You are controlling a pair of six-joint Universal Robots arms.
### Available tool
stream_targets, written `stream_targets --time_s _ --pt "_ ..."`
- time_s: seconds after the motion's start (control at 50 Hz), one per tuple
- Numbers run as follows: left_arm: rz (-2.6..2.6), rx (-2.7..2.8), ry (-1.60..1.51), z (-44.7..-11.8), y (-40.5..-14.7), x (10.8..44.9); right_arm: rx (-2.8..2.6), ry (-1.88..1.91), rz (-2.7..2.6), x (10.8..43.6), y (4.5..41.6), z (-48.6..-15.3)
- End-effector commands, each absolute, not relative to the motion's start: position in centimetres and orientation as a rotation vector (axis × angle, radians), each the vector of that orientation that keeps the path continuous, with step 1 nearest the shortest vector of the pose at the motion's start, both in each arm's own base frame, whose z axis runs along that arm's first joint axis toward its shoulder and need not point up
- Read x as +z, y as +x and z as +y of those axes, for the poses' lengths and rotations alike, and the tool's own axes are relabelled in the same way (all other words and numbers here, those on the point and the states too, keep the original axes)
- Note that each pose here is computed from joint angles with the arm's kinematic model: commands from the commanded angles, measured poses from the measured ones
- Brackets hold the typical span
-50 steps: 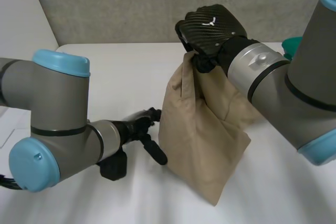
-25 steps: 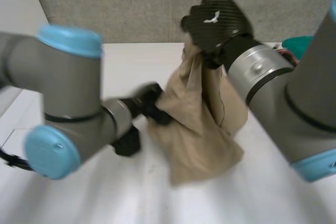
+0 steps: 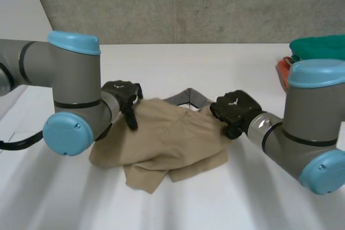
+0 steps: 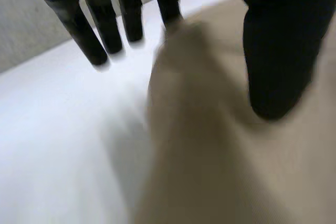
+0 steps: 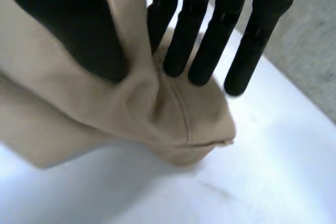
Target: Fold the laundry.
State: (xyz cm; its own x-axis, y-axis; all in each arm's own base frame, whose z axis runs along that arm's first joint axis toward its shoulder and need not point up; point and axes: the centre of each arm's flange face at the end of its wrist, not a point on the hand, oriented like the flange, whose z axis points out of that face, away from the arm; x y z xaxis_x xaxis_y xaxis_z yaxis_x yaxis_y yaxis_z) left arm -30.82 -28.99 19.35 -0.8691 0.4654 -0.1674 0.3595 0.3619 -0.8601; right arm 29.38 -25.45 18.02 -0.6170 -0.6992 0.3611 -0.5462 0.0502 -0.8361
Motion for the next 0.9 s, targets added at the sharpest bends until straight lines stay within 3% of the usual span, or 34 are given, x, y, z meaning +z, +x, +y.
stream_targets --time_s 0.02,0.12,0.3,0.58,0.74,0.82,0.9 --pt "-2.481 1.537 -0.598 -28.2 -28.9 22.6 -1.673 -1.23 2.156 19.6 29.4 -25.5" --pt "-2.479 1.647 -0.488 -27.5 -25.4 25.0 -1.781 -1.182 2.092 22.8 28.6 -25.7" --pt "-2.519 1.746 -0.312 -27.4 -19.7 24.2 -1.914 -1.514 1.81 23.2 28.5 -28.6" --pt "-2.676 1.337 -0.473 -23.4 -20.7 18.4 -1.788 -1.719 1.606 19.4 30.8 -30.3" --pt "-2.695 1.337 -0.567 -24.3 -22.5 15.2 -1.638 -1.752 1.699 16.9 31.6 -31.2" --pt "-2.697 1.369 -0.639 -24.3 -23.8 14.8 -1.6 -1.737 1.729 17.7 31.6 -31.2" --pt "-2.659 1.522 -0.623 -25.3 -24.5 16.5 -1.64 -1.634 1.743 20.5 31.5 -31.1"
